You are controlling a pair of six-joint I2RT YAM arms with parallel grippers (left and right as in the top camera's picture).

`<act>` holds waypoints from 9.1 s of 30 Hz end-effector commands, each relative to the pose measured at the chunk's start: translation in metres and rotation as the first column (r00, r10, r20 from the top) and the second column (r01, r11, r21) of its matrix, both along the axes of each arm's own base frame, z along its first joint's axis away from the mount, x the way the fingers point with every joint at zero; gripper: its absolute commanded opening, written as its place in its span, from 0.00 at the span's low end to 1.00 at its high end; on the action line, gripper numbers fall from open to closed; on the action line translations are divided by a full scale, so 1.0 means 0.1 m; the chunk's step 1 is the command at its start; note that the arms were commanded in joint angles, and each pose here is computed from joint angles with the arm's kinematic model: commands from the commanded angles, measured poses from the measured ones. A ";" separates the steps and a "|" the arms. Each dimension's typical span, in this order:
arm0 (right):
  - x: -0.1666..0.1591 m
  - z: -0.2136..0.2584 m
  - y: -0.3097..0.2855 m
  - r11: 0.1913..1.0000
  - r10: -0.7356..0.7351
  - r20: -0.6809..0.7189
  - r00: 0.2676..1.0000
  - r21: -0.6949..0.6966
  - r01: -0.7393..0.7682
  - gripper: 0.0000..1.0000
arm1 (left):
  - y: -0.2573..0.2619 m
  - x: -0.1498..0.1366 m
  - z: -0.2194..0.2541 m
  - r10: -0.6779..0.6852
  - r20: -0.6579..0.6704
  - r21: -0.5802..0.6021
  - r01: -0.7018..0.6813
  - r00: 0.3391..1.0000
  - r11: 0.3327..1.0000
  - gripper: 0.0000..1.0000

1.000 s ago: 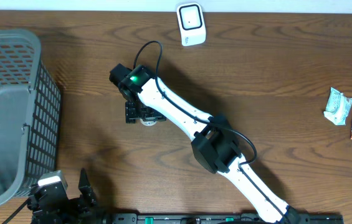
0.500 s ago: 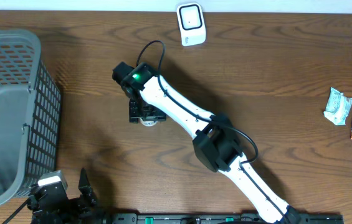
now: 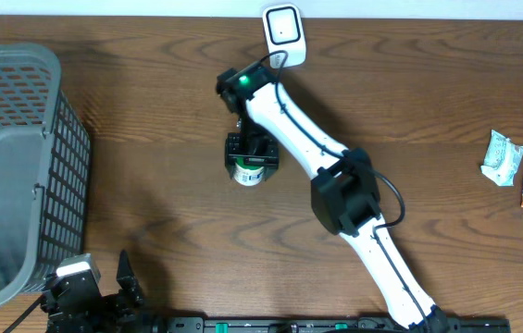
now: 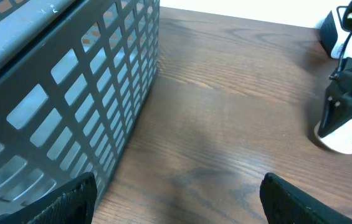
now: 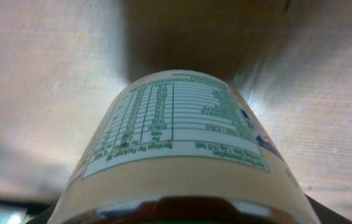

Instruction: Scan the item barcode

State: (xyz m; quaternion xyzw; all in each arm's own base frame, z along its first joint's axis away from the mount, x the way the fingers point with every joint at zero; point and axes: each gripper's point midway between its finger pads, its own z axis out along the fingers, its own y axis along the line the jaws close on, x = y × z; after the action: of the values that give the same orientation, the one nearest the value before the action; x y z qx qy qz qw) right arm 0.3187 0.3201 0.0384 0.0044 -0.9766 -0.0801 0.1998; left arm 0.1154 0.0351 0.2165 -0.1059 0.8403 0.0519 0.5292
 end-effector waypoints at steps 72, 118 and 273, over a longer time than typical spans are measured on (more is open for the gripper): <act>2.76 2.53 -1.30 0.998 -0.063 0.982 0.179 0.059 0.030 0.47 | 0.01 -0.01 0.00 -0.004 0.001 0.018 0.004 1.000 1.000 0.84; 3.03 1.51 -1.04 0.947 0.301 0.933 0.198 -0.317 0.051 0.41 | 0.01 -0.01 0.00 -0.004 0.001 0.018 0.004 1.000 1.000 0.84; -2.65 3.99 -3.12 0.993 0.100 0.736 -0.669 -0.032 0.112 0.99 | 0.01 -0.01 0.00 -0.004 0.001 0.018 0.004 1.000 1.000 0.84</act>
State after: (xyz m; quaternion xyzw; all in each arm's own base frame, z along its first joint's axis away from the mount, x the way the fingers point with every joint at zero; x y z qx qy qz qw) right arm 0.0033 0.0078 0.4693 0.0503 -0.5480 0.0184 -0.8347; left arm 0.1151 0.0351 0.2161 -0.1060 0.8406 0.0519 0.5286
